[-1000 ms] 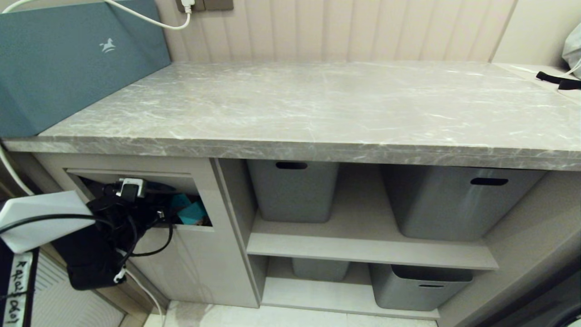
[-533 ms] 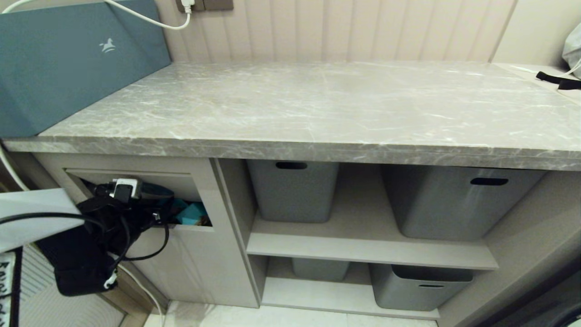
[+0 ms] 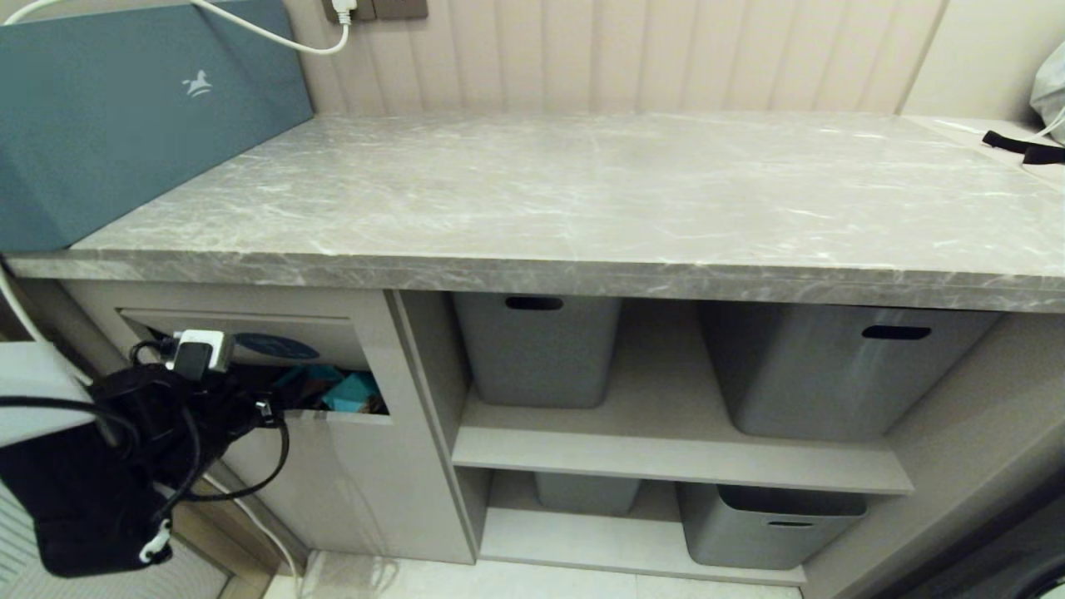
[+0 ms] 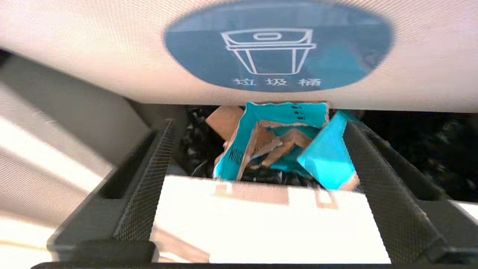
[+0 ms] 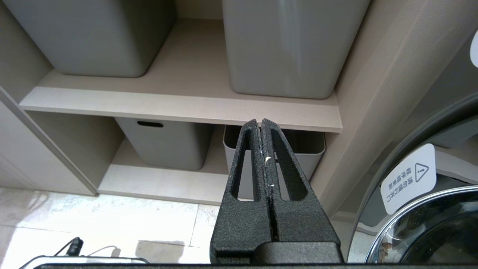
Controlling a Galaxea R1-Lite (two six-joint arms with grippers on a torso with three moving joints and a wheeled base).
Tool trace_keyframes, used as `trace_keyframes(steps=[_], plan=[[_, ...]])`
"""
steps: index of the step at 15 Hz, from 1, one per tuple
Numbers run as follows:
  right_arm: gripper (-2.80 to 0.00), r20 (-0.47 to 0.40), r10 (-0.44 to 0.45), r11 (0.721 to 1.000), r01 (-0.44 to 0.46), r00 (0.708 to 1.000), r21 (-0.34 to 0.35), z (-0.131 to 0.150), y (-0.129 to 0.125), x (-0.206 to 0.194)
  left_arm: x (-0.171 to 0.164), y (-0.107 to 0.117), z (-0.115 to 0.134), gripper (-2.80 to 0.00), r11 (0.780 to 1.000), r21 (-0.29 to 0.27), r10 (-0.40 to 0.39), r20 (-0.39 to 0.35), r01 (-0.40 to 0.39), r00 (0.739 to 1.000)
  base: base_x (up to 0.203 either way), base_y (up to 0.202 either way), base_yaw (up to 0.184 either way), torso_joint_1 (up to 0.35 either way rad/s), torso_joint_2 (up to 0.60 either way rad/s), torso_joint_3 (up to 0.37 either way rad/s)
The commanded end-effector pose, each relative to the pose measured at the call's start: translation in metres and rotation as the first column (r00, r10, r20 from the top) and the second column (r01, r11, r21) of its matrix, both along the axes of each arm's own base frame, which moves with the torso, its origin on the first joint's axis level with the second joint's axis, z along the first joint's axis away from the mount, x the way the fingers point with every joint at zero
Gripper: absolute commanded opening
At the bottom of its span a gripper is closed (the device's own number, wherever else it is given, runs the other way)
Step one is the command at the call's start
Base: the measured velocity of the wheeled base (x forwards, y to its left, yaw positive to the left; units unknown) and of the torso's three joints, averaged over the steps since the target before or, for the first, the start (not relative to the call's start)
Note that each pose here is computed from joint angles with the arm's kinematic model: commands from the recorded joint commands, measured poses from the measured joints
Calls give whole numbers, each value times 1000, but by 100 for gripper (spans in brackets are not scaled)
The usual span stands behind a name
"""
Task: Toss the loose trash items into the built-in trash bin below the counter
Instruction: Put the garbage in the trash can
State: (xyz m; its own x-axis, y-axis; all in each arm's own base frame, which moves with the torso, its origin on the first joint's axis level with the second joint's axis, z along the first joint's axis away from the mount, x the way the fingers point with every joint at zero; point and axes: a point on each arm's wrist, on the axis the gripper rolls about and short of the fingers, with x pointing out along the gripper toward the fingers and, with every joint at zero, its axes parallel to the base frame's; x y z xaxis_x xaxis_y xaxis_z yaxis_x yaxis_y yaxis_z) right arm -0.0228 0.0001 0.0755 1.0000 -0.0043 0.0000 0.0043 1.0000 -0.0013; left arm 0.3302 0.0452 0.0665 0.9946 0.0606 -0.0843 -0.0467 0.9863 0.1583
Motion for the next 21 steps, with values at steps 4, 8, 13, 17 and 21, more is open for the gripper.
trace_keyframes(steps=[4,8,13,17,21], plan=[[-280,0,0,1000,0,1000,0,0,0,0,-33,-4,25,-280,1000,-9,5,30,-5,1000,0,0,0,0,0,0],[-280,0,0,1000,0,1000,0,0,0,0,-48,-6,31,-280,1000,-17,5,28,-5,1000,0,0,0,0,0,0],[-280,0,0,1000,0,1000,0,0,0,0,-52,-6,28,-280,1000,-19,7,11,-6,1000,0,0,0,0,0,0],[-280,0,0,1000,0,1000,0,0,0,0,-48,-6,22,-280,1000,-22,7,-7,-7,1000,0,0,0,0,0,0],[-280,0,0,1000,0,1000,0,0,0,0,-42,-5,14,-280,1000,-25,6,-28,-7,1000,0,0,0,0,0,0]])
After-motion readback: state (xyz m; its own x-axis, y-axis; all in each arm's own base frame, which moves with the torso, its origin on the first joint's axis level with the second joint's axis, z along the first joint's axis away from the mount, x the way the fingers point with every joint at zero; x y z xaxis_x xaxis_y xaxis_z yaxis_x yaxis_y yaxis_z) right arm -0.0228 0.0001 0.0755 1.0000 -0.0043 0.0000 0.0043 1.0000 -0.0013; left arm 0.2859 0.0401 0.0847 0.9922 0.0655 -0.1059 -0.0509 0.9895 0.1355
